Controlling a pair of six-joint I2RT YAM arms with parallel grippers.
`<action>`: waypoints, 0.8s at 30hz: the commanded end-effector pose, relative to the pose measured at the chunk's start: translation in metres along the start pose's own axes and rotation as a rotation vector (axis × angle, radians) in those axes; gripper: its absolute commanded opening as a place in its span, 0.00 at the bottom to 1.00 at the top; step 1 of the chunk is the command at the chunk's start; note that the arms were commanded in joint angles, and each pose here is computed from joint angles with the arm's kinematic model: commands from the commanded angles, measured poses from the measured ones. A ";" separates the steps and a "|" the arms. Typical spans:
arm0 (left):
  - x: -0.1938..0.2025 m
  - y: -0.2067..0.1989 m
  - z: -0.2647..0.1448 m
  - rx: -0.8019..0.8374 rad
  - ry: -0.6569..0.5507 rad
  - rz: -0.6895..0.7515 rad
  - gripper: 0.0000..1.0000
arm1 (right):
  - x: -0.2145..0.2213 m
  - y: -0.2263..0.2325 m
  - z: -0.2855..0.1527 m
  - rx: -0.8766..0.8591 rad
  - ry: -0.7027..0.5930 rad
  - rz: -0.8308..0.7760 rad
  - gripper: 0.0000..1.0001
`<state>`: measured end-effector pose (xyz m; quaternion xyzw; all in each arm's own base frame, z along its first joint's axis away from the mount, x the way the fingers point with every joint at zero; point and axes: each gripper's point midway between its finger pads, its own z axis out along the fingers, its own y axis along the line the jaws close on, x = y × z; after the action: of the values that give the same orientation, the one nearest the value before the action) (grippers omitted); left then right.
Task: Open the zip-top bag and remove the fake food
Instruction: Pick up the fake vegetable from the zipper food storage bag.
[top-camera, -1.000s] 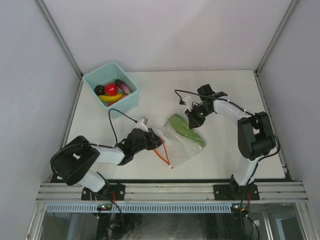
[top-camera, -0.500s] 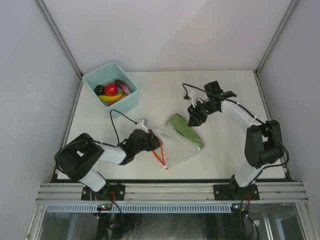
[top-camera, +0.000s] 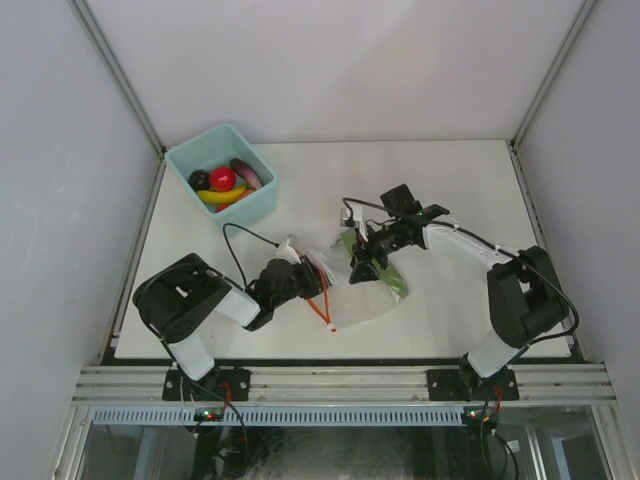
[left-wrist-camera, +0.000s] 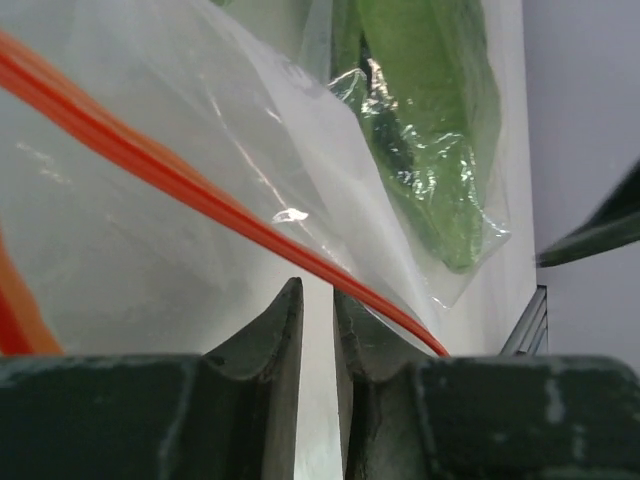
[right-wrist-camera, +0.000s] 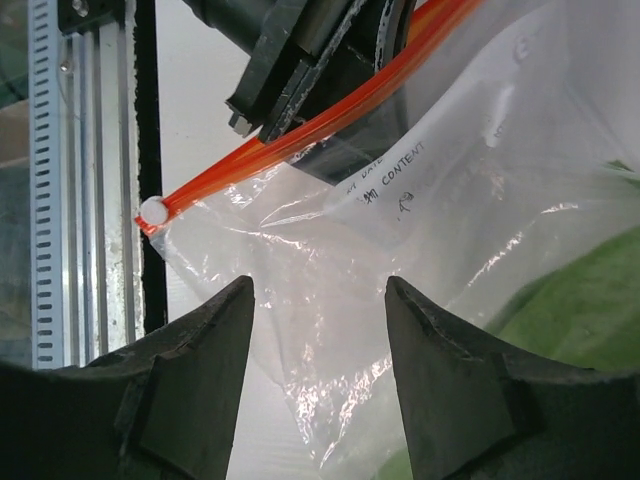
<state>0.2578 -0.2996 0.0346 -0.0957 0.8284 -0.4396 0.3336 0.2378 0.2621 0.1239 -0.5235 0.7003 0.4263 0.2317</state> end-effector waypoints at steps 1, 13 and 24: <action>-0.022 -0.051 0.005 0.182 -0.056 -0.013 0.20 | -0.003 -0.010 0.017 0.039 0.023 -0.052 0.55; -0.015 -0.082 0.004 0.322 0.006 0.028 0.31 | 0.002 -0.013 0.030 0.037 0.042 -0.033 0.56; -0.024 -0.077 0.005 0.296 -0.010 0.017 0.12 | 0.027 -0.031 0.026 0.050 0.167 0.059 0.57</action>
<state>0.2556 -0.3327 0.0817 -0.0443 0.7763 -0.5355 0.3296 0.2414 0.2727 0.0737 -0.5365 0.7310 0.3824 0.1775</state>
